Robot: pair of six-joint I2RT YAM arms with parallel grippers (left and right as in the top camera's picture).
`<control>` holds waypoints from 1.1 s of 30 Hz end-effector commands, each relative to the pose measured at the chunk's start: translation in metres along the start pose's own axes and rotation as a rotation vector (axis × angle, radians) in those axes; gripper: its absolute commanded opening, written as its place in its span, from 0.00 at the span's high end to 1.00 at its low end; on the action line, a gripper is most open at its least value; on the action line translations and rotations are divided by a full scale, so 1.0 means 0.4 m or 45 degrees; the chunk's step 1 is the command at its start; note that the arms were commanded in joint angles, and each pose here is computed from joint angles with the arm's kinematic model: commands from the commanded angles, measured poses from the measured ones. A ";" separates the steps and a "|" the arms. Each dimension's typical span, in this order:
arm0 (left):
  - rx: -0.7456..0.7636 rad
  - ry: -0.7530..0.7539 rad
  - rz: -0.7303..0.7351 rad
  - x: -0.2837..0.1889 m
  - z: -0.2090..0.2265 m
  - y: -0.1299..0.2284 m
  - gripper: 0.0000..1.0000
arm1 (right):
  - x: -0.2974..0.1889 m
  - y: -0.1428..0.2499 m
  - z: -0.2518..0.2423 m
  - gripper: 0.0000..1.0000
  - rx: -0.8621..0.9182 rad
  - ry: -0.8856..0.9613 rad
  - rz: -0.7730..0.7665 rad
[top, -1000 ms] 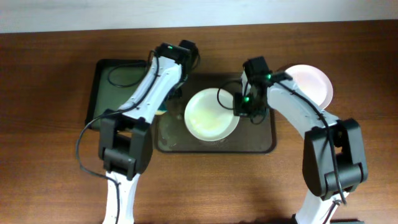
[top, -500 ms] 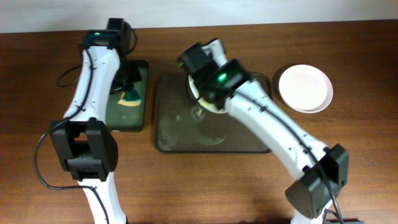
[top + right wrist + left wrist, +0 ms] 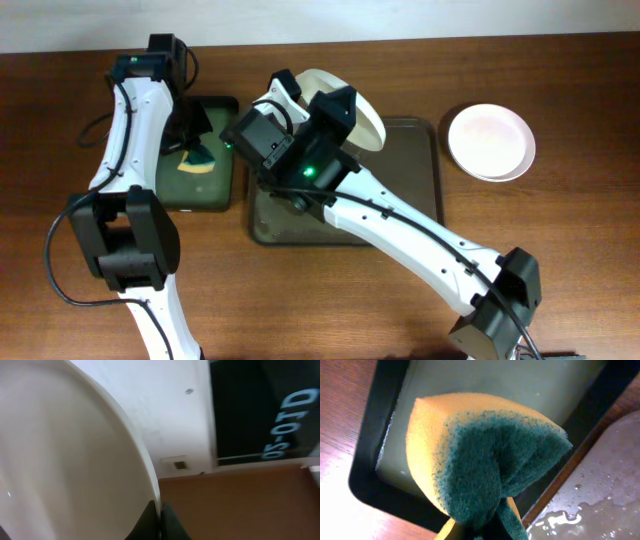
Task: Clean dirty plates on tray and stack at the side
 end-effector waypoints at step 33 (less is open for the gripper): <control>0.020 0.008 0.011 0.011 0.005 0.010 1.00 | 0.741 0.819 0.243 0.96 1.699 -1.416 0.623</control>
Point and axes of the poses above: each gripper's point midway between its finger pads, its own x axis out along the fingers, its own z axis along the line the jaws close on, y = z × x, the point moved 9 cm from there along -x, back along the fingers, and after that the axes turned 15 degrees about -x, right-handed, at the moved point
